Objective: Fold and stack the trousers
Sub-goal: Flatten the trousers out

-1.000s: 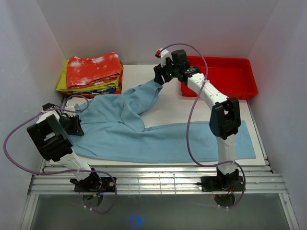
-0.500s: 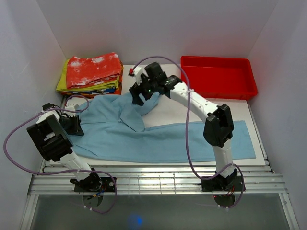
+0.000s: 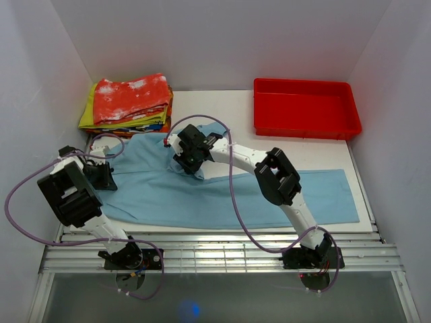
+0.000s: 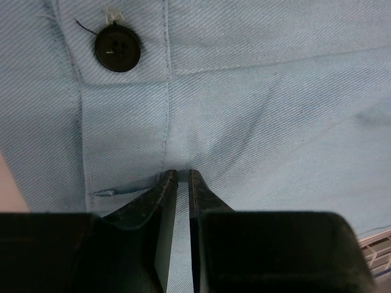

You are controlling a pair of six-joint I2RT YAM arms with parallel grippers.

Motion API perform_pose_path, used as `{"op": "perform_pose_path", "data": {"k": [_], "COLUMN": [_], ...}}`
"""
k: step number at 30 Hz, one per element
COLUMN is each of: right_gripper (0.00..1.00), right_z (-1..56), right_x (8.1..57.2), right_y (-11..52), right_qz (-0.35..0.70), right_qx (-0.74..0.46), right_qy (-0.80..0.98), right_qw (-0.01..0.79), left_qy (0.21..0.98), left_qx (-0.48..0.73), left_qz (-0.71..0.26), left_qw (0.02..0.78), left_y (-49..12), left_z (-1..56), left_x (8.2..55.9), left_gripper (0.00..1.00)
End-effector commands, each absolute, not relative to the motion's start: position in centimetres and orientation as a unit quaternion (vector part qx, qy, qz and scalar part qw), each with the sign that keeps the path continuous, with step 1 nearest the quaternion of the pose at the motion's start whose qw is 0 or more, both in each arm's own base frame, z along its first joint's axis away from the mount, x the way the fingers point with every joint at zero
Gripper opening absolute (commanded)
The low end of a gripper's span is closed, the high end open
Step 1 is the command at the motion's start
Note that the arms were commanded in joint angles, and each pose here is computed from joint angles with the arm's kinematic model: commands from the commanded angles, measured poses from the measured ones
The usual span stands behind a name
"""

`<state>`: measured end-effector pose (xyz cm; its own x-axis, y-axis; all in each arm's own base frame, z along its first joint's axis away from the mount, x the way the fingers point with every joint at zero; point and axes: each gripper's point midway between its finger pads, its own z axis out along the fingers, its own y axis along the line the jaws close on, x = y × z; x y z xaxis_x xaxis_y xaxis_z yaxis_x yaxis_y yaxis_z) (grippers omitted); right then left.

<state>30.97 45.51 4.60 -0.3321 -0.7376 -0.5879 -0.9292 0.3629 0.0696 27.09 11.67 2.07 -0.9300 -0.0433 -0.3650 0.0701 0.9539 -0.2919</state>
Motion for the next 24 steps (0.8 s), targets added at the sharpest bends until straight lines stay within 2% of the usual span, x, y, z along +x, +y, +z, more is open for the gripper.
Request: {"op": "perform_pose_path", "data": {"k": [1,2,5,6,10,15,22,24], "right_gripper": [0.11,0.08,0.08,0.08,0.08,0.08,0.08,0.08], "right_z": [8.2,8.8,11.5,13.3,16.8,19.5,19.4,19.5], "right_x": [33.3,33.3,34.1,34.0,34.6,35.6,37.6,37.5], "right_y": [44.4,43.9,41.5,40.5,35.9,26.9,10.6,7.7], "right_qz": [0.178,0.175,0.168,0.174,0.174,0.136,0.025,0.008], "right_qx": [-0.521,-0.521,-0.506,-0.501,-0.476,-0.439,-0.411,-0.408], "right_qy": [0.783,0.782,0.786,0.784,0.795,0.823,0.852,0.856], "right_qw": [0.291,0.294,0.313,0.323,0.334,0.336,0.322,0.318], "left_qy": [0.979,0.980,0.981,0.981,0.985,0.989,0.991,0.991], "left_qx": [0.008,0.008,0.007,0.006,0.009,0.011,0.020,0.022], "left_qz": [-0.134,-0.132,-0.128,-0.126,-0.106,-0.080,-0.044,-0.032], "left_qw": [0.156,0.152,0.145,0.144,0.138,0.124,0.125,0.129], "left_y": [11.9,12.0,12.4,12.4,13.4,14.7,17.2,18.1], "left_z": [0.5,0.3,0.0,-0.1,-0.4,-1.2,-1.1,-0.6], "left_x": [25.2,25.1,25.1,25.1,25.2,25.0,25.3,25.6], "left_gripper": [0.24,0.20,0.15,0.10,0.00,0.00,0.00,0.00]}}
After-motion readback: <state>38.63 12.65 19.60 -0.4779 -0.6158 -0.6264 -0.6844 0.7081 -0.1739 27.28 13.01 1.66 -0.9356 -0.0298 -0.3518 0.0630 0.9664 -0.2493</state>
